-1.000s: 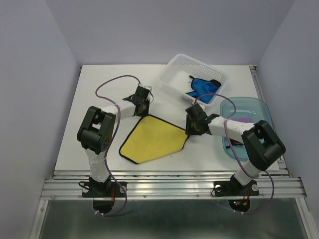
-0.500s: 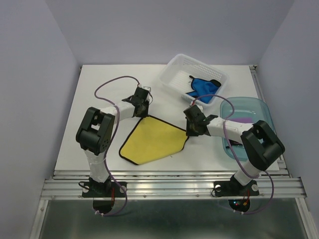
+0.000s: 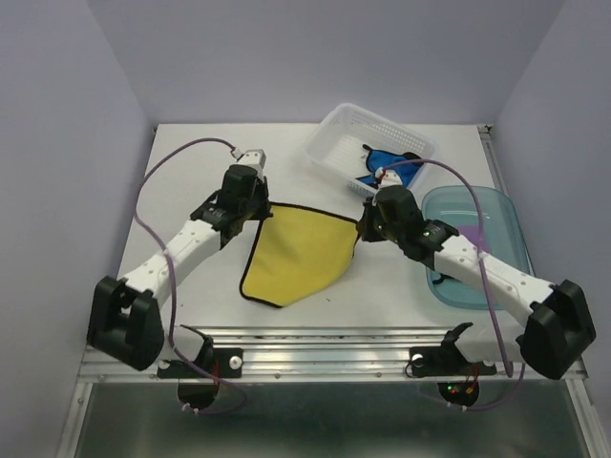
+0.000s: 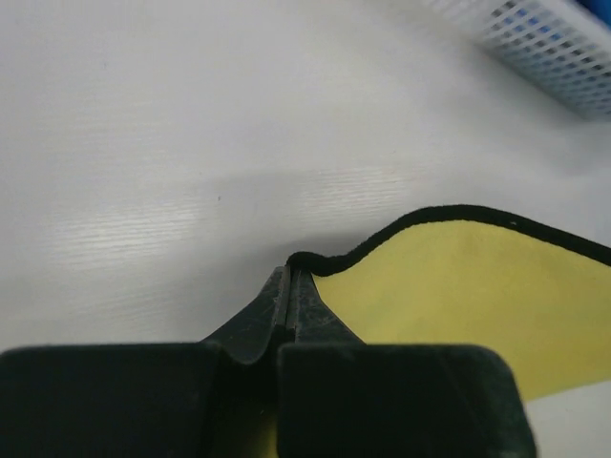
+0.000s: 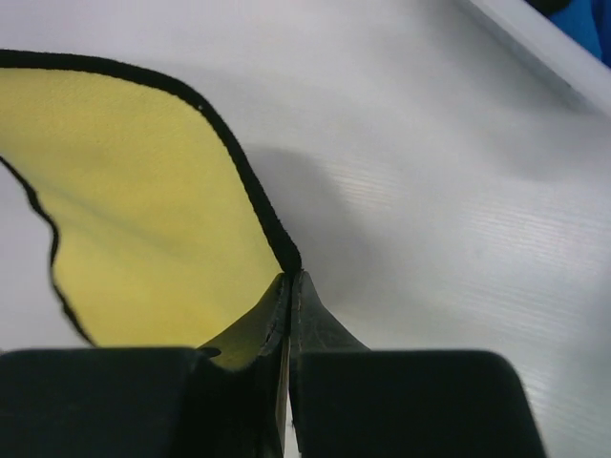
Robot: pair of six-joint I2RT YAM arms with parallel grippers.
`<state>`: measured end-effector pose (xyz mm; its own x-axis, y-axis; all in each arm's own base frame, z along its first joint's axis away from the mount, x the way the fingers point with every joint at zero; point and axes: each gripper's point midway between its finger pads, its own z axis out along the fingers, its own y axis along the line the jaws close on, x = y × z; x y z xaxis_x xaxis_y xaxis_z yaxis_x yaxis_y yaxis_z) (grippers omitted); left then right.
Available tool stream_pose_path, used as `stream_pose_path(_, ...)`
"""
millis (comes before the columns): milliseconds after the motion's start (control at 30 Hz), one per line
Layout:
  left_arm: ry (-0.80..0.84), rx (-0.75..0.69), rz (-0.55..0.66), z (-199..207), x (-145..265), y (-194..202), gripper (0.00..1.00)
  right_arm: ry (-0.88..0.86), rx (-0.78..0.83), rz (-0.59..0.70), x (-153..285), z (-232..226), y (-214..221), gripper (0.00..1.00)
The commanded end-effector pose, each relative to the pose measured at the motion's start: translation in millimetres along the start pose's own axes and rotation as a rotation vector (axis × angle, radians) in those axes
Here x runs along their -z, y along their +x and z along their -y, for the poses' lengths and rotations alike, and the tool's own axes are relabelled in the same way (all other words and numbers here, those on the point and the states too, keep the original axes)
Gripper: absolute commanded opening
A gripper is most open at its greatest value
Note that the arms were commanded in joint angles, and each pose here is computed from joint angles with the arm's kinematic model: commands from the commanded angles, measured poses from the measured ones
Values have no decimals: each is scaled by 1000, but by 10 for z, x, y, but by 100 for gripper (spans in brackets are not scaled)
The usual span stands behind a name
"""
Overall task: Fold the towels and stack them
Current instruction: Flatten out the crumpled towel
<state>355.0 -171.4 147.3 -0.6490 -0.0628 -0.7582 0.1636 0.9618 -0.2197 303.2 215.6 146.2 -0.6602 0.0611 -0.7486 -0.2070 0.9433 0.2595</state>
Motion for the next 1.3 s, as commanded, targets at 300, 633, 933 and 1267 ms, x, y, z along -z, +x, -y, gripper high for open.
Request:
stream_pose_path(300, 606, 165, 398, 915, 2063, -433, 0, -675, 42, 308, 1970, -978, -824, 1)
stream_pose_path(633, 758, 201, 491, 976, 2610, -438, 0, -686, 13, 348, 2262, -955, -930, 1)
stream_pose_path(933, 208, 395, 412, 224, 1358, -175, 0, -194, -27, 206, 866, -409, -769, 1)
stream_pose_path(1267, -75, 415, 238, -525, 3, -192, 0, 9, 36, 259, -19, -233, -1212, 1)
